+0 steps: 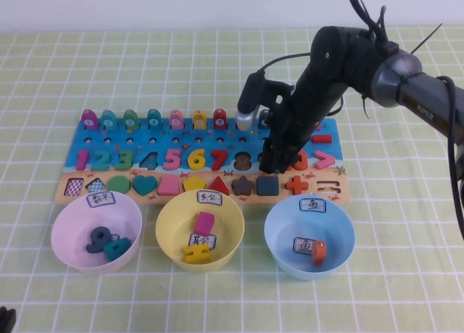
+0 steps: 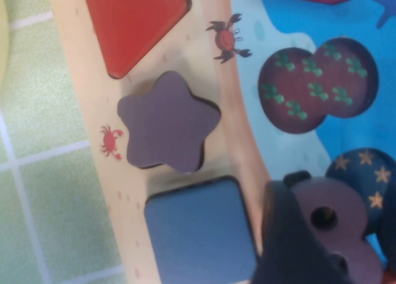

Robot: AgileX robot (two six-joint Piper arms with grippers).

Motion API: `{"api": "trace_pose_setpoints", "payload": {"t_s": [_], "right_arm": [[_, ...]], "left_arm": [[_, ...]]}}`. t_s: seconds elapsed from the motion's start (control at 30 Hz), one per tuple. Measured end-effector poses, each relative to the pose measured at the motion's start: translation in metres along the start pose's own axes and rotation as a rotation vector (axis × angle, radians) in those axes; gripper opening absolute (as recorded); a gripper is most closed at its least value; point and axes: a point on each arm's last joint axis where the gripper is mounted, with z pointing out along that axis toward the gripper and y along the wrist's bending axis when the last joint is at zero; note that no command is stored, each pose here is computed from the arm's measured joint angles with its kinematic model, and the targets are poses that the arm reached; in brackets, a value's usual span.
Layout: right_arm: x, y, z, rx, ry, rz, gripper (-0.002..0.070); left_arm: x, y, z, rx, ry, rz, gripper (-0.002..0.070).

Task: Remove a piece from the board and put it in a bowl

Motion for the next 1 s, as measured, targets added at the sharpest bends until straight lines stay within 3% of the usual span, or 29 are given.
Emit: {"api": "trace_pose_setpoints", "payload": {"t_s": [0.2, 0.6, 0.83, 1.0], "right_arm": [[0.0005, -0.0001, 0.0014, -0.002, 0.002, 0.001, 0.0328], [0.0004, -0.0003, 0.0014, -0.001, 0.001, 0.001, 0.0331], [0.0003, -0.0004, 0.0014, 0.001, 0.0, 0.001, 0.0221], [0.0003, -0.0004, 0.0014, 0.001, 0.0, 0.001, 0.0217]], "left_arm": [[0.0, 0.0, 0.0, 0.0, 0.0, 0.0, -0.0005], [0.0, 0.0, 0.0, 0.0, 0.0, 0.0, -0.0005], [0.0, 0.0, 0.0, 0.0, 0.0, 0.0, -0.0004], [0.0, 0.0, 0.0, 0.0, 0.0, 0.0, -0.0004]]}}
